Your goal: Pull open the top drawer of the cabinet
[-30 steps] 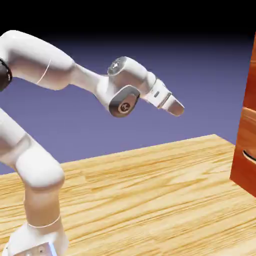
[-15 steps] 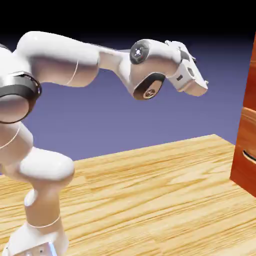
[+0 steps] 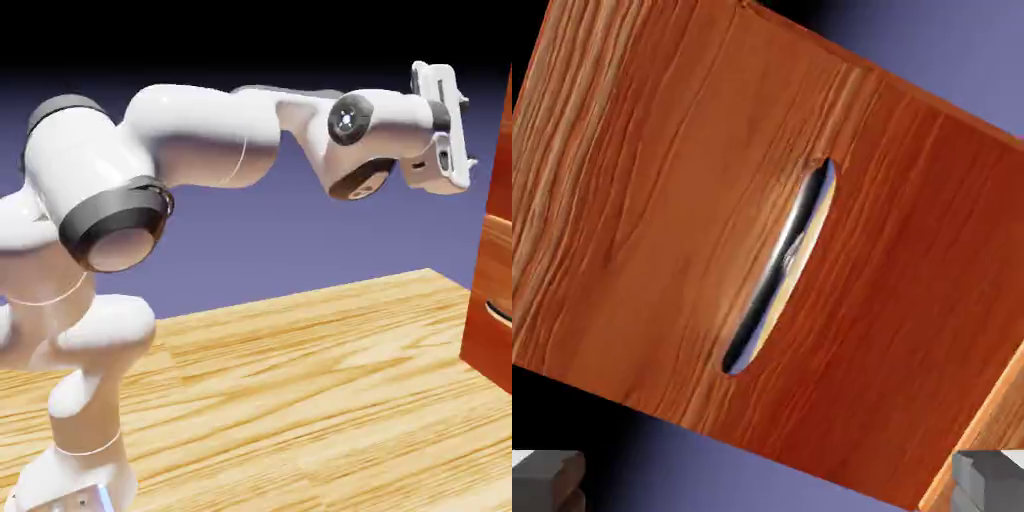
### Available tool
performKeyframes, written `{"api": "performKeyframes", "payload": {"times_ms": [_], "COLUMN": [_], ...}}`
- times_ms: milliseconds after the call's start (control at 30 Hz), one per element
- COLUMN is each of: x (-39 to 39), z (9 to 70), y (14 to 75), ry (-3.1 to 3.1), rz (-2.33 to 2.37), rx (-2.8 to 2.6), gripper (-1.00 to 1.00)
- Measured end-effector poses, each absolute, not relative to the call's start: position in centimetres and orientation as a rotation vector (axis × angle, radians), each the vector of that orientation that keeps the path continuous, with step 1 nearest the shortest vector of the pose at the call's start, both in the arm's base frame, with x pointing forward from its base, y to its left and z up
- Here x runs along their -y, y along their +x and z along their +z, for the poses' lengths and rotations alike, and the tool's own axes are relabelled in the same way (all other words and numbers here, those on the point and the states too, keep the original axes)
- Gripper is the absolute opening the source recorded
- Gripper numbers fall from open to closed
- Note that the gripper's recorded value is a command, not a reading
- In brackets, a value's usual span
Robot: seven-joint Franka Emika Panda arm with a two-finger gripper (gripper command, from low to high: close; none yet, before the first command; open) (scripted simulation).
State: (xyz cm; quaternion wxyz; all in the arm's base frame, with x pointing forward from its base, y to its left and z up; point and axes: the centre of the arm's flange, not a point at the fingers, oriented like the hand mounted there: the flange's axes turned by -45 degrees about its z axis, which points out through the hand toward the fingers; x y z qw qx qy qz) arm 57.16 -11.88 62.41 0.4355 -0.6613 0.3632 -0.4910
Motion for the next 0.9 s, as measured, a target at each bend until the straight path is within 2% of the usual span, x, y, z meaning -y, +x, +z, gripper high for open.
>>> {"api": "performKeyframes", "payload": {"times_ms": [467, 900], "x": [12.8, 9.1], "z": [58.8, 57.9], "y": [65.5, 71.1], "ry": [-1.428, -1.27], "rz": [-1.146, -1.178], "rx": [-1.137, -1.222], "gripper": [0.0, 0.0]}}
